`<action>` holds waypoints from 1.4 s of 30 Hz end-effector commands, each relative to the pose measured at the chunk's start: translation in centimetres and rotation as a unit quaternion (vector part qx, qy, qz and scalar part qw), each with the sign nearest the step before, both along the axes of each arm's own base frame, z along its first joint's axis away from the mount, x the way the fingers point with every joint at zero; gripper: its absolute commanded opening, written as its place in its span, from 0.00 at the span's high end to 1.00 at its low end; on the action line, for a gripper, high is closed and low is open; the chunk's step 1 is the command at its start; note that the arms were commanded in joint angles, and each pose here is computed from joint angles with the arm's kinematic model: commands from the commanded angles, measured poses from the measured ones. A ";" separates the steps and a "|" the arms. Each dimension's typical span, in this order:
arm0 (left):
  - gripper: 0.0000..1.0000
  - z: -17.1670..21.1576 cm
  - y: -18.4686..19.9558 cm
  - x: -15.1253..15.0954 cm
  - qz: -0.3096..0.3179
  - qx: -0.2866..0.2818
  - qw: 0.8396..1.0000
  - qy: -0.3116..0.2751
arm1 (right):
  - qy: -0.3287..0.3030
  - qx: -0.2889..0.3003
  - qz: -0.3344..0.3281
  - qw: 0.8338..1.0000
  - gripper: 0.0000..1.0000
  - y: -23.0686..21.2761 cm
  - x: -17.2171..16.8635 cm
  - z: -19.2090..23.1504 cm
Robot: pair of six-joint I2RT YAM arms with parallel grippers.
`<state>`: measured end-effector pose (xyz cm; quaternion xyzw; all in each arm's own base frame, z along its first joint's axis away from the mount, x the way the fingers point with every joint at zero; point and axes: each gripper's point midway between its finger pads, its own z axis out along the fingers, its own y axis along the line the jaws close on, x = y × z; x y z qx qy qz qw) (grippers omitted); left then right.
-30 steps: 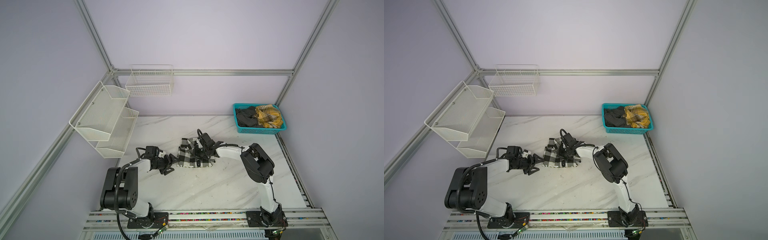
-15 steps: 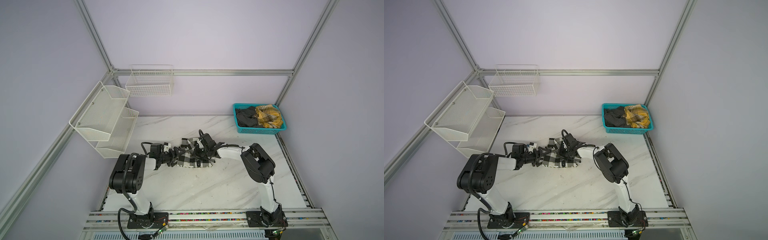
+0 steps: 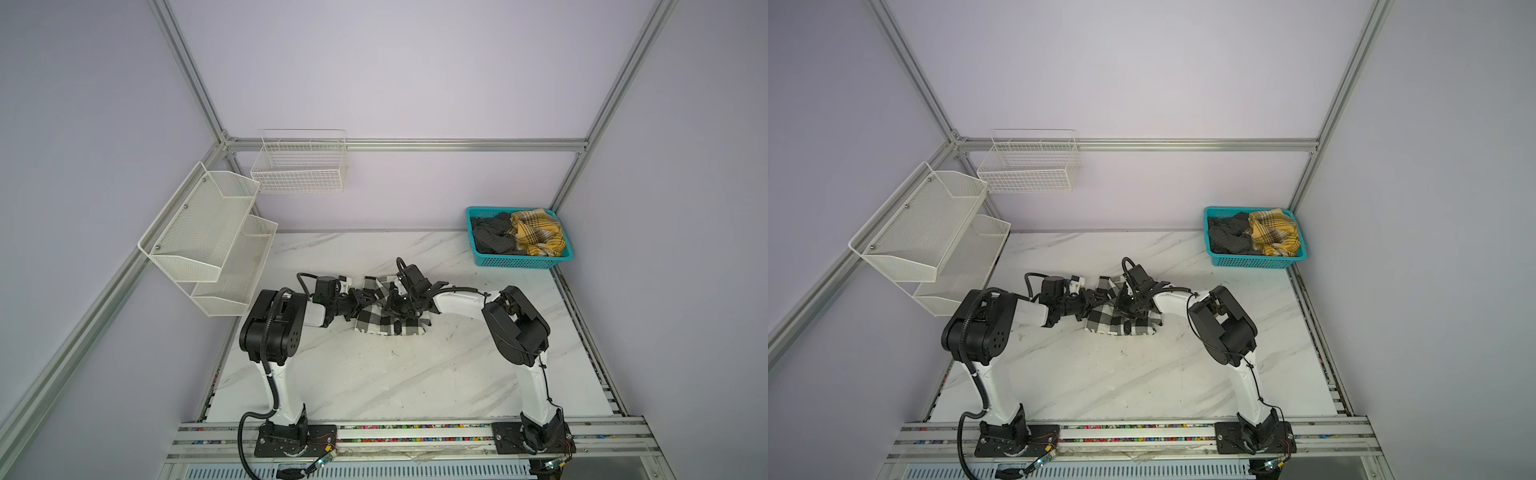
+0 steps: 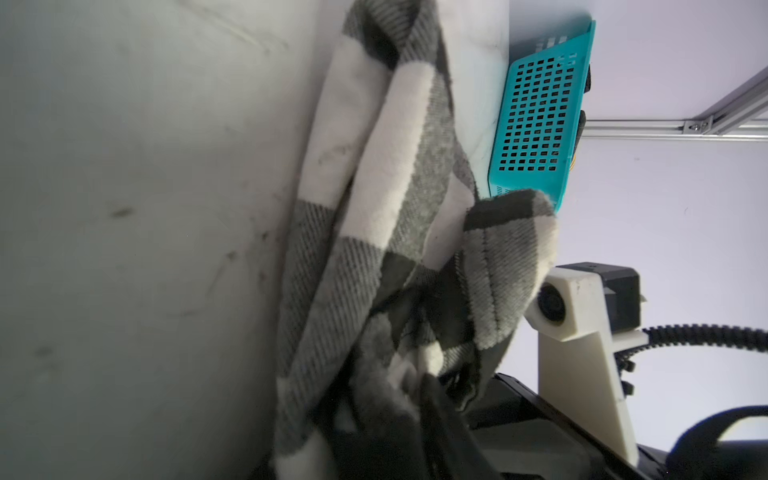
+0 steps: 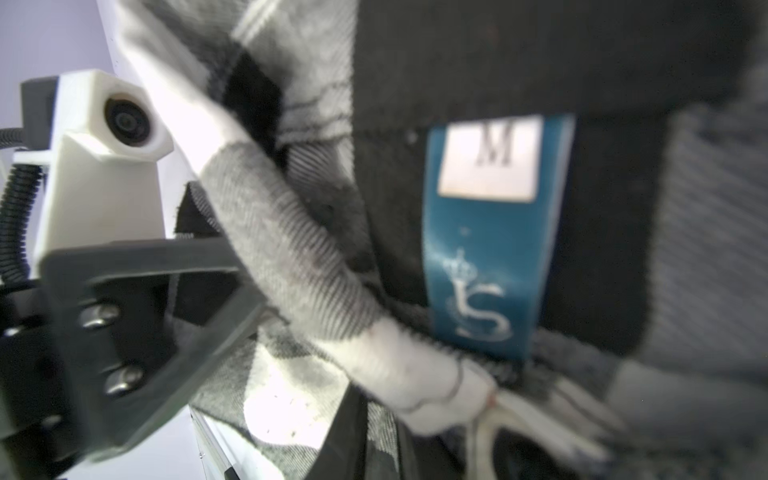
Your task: Fold and stack the long sleeve shirts
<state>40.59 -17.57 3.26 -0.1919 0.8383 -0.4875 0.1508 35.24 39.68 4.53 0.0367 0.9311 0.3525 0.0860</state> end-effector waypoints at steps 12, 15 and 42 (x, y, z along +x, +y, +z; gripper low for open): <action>0.92 3.4 0.3 -1.1 -0.035 0.079 0.996 0.009 | -0.135 -0.056 -0.067 0.987 0.52 -6.8 -0.4 15.0; 0.93 3.7 0.5 -1.5 -0.051 0.100 0.994 0.006 | -0.132 -0.065 -0.090 0.985 0.52 -9.1 -2.1 14.6; 0.98 1.0 3.9 -5.8 0.012 0.179 0.981 0.079 | -0.119 -0.127 -0.128 0.976 0.49 -18.2 -4.8 10.5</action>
